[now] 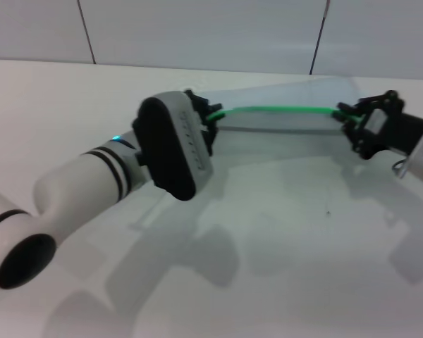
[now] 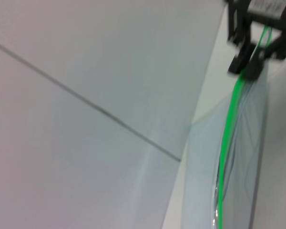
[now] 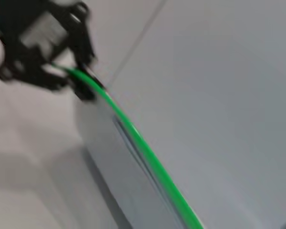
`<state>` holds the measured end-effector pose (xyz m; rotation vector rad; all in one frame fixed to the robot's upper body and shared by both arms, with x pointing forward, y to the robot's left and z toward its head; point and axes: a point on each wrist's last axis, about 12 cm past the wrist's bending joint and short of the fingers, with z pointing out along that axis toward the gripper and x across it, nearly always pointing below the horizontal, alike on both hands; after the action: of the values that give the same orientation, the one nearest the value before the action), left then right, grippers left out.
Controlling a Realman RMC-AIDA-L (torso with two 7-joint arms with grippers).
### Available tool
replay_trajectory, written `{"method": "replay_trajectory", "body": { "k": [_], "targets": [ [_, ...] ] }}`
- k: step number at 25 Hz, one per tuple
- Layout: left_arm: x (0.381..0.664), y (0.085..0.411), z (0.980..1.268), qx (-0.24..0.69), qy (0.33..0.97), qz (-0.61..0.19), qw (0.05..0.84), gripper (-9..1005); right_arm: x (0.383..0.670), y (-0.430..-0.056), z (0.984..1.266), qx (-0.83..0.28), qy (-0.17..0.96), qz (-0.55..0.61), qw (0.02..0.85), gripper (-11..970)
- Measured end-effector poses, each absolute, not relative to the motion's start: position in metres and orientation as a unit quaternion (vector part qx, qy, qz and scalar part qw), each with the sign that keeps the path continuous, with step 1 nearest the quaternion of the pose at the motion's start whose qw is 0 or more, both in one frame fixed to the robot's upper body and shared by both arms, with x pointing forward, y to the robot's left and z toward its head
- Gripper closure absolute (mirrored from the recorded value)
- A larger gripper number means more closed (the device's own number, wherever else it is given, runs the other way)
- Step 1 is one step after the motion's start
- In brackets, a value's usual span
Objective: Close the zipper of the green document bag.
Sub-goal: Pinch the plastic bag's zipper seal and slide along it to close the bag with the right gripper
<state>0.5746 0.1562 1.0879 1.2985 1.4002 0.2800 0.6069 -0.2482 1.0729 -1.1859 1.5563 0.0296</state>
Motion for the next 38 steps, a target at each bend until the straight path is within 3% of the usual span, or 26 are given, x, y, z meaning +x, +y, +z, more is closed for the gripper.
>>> {"method": "replay_trajectory", "body": {
  "k": [14, 27, 38],
  "targets": [
    [0.573, 0.175, 1.086, 0.527, 0.617, 0.137, 0.568, 820, 0.613, -0.284, 1.070, -0.459, 0.691, -0.036, 0.557, 829],
    [0.572, 0.181, 1.084, 0.520, 0.624, 0.140, 0.566, 812, 0.612, -0.288, 1.066, -0.455, 0.697, -0.044, 0.552, 797],
    [0.575, 0.186, 1.083, 0.484, 0.604, 0.165, 0.611, 805, 0.615, -0.286, 1.067, -0.427, 0.705, -0.062, 0.563, 770]
  ]
}}
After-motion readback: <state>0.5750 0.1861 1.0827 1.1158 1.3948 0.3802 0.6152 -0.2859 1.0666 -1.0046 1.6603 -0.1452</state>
